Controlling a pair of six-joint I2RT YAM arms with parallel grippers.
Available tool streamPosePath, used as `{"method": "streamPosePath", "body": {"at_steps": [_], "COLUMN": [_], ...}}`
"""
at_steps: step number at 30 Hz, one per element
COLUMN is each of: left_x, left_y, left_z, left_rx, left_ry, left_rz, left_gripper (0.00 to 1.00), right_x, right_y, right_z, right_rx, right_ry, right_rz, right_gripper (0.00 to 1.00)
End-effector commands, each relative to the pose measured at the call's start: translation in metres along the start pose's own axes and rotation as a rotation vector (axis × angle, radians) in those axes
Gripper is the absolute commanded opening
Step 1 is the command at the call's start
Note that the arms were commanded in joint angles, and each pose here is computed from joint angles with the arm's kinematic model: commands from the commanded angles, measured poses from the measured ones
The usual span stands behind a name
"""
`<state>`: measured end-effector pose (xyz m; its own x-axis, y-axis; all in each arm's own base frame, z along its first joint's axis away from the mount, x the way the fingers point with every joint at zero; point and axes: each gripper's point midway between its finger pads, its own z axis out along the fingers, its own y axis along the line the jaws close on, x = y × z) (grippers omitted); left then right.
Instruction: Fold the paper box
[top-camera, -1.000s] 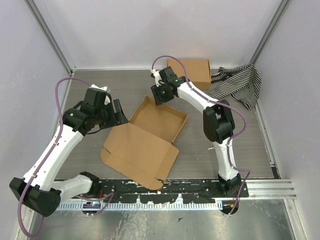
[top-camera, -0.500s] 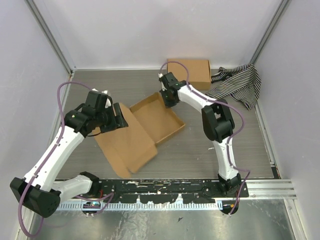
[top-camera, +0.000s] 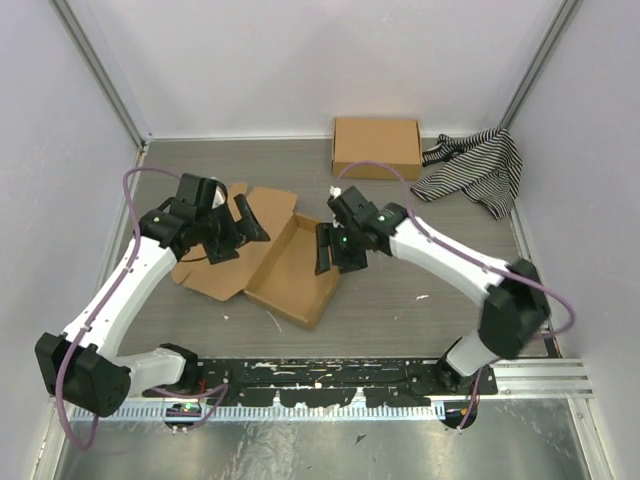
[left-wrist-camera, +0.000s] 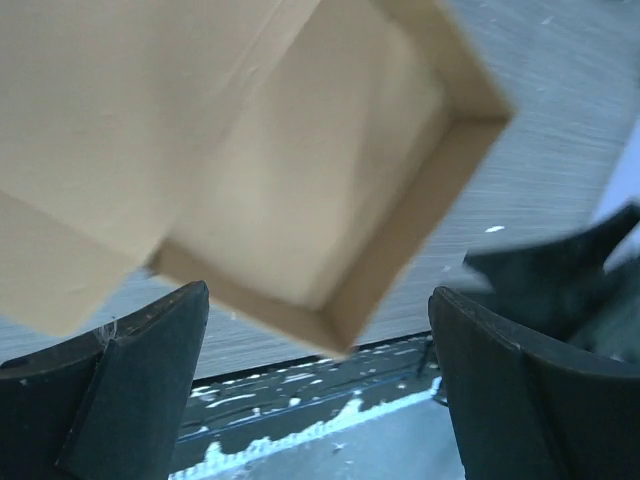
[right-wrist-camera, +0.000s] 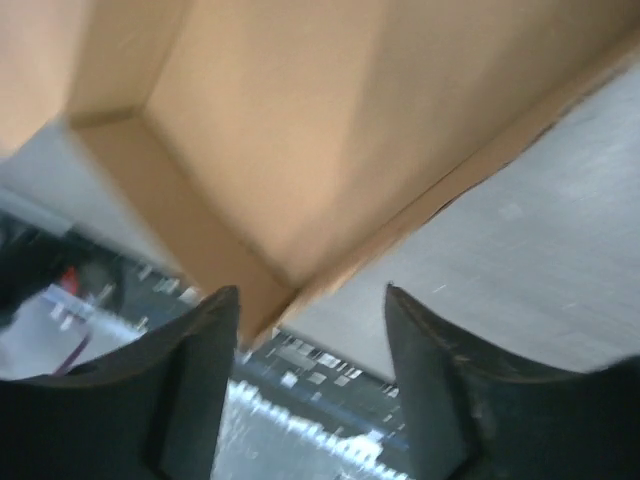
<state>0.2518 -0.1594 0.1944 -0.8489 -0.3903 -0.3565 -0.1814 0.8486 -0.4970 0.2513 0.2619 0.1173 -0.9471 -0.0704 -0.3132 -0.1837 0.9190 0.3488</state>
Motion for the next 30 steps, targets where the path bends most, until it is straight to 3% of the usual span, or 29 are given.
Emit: {"method": "streamPosePath", "body": {"at_steps": [1, 3, 5, 6, 7, 8, 10, 13, 14, 19, 22, 30], "left_x": [-0.004, -0.003, -0.006, -0.007, -0.009, -0.008, -0.008, -0.003, -0.002, -0.001, 0.001, 0.014], "left_y": [-0.028, -0.032, -0.031, -0.028, -0.023, -0.016, -0.003, 0.026, 0.035, 0.067, 0.07, 0.077], "left_z": [0.003, 0.006, 0.005, 0.004, 0.003, 0.0, -0.008, -0.022, -0.026, -0.037, -0.039, -0.037], "left_rx": [0.212, 0.315, 0.39, 0.402, 0.386, 0.346, 0.262, 0.077, 0.02, -0.14, -0.134, -0.121], "left_ry": [0.074, 0.114, 0.099, 0.074, 0.04, 0.019, -0.014, 0.002, 0.008, -0.032, -0.07, -0.105], "left_rz": [-0.124, -0.197, -0.261, -0.267, -0.257, -0.24, -0.182, -0.061, -0.037, -0.008, -0.038, -0.138], "left_gripper": [0.98, 0.96, 0.63, 0.49, 0.38, 0.34, 0.36, 0.54, 0.6, 0.71, 0.71, 0.68], "right_x": [0.009, -0.008, -0.033, -0.04, -0.048, -0.055, -0.074, -0.099, -0.1, -0.111, -0.107, -0.082], "right_y": [0.047, 0.051, 0.052, 0.048, 0.042, 0.035, 0.035, 0.021, 0.017, 0.029, 0.035, 0.025], "right_z": [-0.07, -0.098, -0.121, -0.129, -0.131, -0.124, -0.1, -0.054, -0.041, -0.006, 0.009, 0.037], "right_rx": [-0.185, -0.206, -0.229, -0.233, -0.221, -0.201, -0.177, 0.08, 0.133, 0.096, 0.061, 0.047], "right_ry": [-0.092, -0.205, -0.382, -0.452, -0.512, -0.556, -0.579, -0.36, -0.28, -0.21, -0.136, -0.022], "right_rz": [0.123, 0.11, 0.094, 0.117, 0.141, 0.119, -0.04, -0.199, -0.228, -0.355, -0.406, -0.433], "right_gripper": [0.7, 0.84, 0.99, 1.0, 1.0, 0.98, 0.6, 0.21, 0.17, 0.24, 0.31, 0.37]}}
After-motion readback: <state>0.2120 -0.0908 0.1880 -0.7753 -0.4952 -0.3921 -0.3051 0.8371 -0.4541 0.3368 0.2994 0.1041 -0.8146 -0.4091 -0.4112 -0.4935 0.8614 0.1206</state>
